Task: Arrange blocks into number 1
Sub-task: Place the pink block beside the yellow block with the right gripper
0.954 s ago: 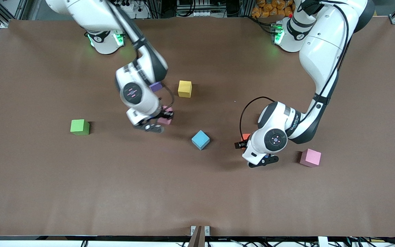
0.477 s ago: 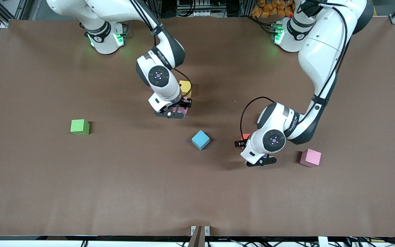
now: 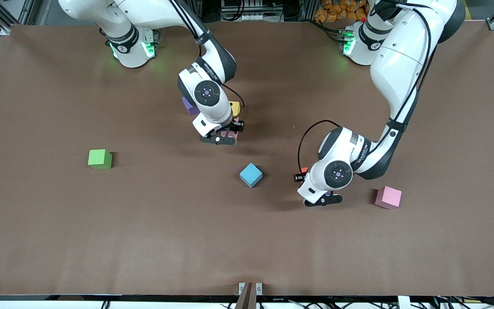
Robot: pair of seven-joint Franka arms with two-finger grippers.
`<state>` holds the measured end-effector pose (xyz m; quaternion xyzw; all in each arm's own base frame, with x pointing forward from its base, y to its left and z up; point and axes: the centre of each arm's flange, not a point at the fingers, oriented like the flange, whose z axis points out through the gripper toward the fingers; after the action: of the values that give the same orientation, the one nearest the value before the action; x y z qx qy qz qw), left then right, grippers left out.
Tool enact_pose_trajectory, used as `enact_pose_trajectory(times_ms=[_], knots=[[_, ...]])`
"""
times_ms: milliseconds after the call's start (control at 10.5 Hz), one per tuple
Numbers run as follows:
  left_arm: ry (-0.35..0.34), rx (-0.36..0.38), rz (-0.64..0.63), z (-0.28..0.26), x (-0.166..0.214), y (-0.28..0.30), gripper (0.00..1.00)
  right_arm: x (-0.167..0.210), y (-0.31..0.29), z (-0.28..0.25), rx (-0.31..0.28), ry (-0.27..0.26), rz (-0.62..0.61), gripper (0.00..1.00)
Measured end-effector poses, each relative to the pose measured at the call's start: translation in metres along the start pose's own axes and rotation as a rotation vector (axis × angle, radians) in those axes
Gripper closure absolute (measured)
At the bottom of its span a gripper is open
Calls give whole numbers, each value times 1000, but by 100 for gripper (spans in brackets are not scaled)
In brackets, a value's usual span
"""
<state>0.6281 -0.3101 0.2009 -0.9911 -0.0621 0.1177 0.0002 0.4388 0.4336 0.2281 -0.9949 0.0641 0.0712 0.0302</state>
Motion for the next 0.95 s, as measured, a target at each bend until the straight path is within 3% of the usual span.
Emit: enact_pose_trajectory(times_ms=[572,763,954], knots=[[0,1,-71,0,-2,3,39,-17,0,15,-28,-16,-24,43],[0,1,-90,0,-2,3,39,-21,2,20,-40,-18,-32,37],[0,2,-103,0,-3,4,39,-21,2,20,-39,-17,-32,15]])
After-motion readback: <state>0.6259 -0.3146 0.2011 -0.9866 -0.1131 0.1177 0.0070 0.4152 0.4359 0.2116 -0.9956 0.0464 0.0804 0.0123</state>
